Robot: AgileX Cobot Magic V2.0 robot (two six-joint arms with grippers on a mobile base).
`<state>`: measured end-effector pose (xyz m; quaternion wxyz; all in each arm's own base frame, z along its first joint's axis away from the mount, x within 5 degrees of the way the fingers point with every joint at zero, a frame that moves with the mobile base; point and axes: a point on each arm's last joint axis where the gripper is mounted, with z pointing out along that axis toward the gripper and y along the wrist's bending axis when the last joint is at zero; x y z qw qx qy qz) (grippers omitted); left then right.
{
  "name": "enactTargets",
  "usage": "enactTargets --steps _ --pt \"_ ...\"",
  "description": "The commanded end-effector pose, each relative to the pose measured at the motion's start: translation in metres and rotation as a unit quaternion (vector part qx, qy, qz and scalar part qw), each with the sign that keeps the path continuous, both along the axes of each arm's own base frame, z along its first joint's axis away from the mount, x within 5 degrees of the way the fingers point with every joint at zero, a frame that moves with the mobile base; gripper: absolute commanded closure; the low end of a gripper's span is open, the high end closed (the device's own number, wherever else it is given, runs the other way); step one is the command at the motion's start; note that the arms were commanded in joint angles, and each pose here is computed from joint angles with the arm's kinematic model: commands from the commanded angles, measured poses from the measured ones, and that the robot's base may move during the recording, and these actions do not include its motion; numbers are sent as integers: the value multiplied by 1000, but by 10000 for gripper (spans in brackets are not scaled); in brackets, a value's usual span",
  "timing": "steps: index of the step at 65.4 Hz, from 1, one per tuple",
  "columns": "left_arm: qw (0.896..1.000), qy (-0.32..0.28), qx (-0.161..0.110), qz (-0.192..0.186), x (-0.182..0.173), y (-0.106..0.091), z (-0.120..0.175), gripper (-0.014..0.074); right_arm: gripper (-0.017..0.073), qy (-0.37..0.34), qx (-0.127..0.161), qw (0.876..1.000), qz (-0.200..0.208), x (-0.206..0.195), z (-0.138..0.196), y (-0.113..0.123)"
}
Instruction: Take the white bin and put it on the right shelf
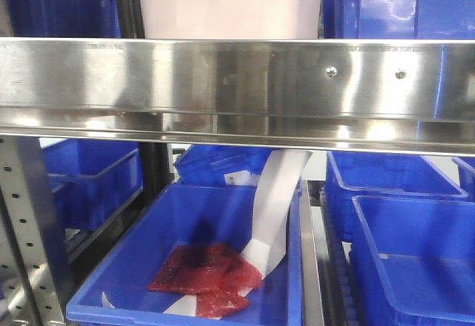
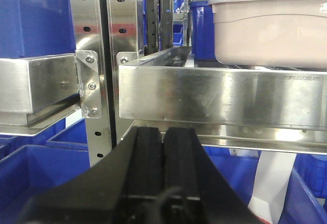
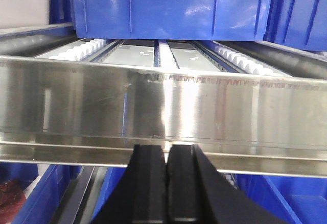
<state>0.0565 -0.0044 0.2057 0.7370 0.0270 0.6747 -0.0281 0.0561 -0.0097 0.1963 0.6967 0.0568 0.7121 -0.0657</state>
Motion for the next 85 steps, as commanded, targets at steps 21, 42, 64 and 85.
enactTargets --steps 21,42,64,85 --pt "999 -38 -7 1 -1 1 1 711 491 -55 -8 998 25 -1 10 3" --pt "999 -38 -7 1 -1 1 1 711 491 -59 -6 998 32 -1 11 4" --pt "999 -38 -7 1 -1 1 1 711 491 -57 -6 998 32 -1 11 4" --pt "999 -38 -7 1 -1 1 1 711 491 -57 -6 998 32 -1 11 4"
